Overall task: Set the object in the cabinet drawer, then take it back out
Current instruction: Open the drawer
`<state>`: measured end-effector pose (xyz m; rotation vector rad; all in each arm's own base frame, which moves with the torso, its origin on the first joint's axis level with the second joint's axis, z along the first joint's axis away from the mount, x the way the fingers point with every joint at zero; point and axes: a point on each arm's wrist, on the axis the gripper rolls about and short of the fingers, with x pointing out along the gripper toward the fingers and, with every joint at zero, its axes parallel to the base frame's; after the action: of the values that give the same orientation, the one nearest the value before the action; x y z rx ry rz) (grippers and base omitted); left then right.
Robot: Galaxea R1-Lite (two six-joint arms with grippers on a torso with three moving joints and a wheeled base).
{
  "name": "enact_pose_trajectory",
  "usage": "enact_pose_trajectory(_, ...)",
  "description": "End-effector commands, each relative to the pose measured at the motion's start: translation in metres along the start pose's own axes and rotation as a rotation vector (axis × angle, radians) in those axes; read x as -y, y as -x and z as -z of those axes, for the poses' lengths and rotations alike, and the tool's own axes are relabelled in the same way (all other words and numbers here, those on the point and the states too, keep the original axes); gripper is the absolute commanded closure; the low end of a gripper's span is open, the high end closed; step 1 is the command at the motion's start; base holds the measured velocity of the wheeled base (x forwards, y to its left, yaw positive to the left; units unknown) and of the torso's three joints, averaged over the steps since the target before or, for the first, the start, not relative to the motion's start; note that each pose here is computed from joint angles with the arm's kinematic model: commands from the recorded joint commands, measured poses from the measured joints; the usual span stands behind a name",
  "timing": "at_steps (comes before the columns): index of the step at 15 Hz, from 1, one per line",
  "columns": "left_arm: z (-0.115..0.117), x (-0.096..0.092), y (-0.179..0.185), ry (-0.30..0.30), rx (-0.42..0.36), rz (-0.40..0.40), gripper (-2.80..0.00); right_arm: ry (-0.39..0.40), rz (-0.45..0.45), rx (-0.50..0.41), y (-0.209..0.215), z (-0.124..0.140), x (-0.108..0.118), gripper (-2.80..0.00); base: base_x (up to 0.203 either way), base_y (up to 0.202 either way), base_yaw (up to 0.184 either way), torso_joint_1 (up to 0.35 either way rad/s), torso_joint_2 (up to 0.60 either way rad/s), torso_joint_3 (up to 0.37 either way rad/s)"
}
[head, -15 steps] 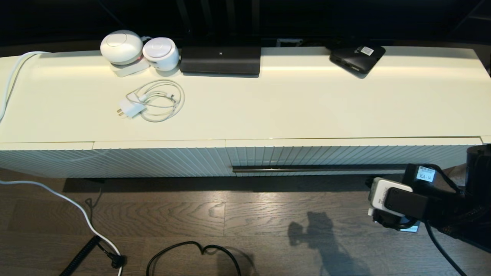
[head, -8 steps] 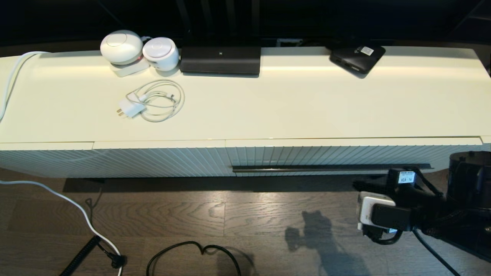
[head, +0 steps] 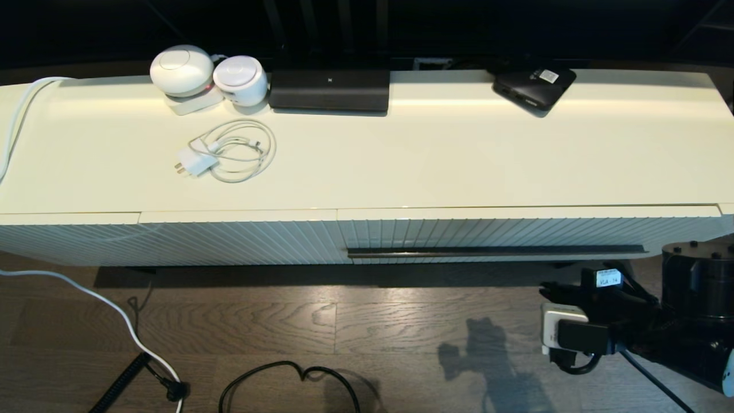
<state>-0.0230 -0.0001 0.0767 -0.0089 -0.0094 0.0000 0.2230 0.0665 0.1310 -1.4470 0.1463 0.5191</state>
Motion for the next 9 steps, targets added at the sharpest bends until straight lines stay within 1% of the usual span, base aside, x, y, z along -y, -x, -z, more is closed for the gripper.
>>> enact_pose_trajectory(1, 0.000, 0.000, 0.000, 0.000, 0.002, 0.000, 0.00, 0.000, -0.022, -0.034, -0.005, 0.007, -0.003, -2.80, 0.000, 0.000, 0.000, 0.000, 0.00, 0.000)
enact_pose_trajectory(4, 0.000, 0.000, 0.000, 0.000, 0.002, 0.000, 0.00, -0.014, -0.020, -0.051, -0.008, 0.010, -0.001, -2.80, 0.000, 0.000, 0.000, 0.000, 0.00, 0.000)
enact_pose_trajectory(6, 0.000, 0.000, 0.000, 0.000, 0.002, 0.000, 0.00, -0.014, -0.044, -0.044, -0.010, 0.010, -0.006, -2.80, 0.000, 0.000, 0.000, 0.000, 0.00, 0.000)
enact_pose_trajectory(9, 0.000, 0.000, 0.000, 0.000, 0.001, 0.000, 0.00, -0.014, -0.096, -0.056, -0.021, 0.012, -0.016, -2.80, 0.000, 0.000, 0.000, 0.000, 0.00, 0.000)
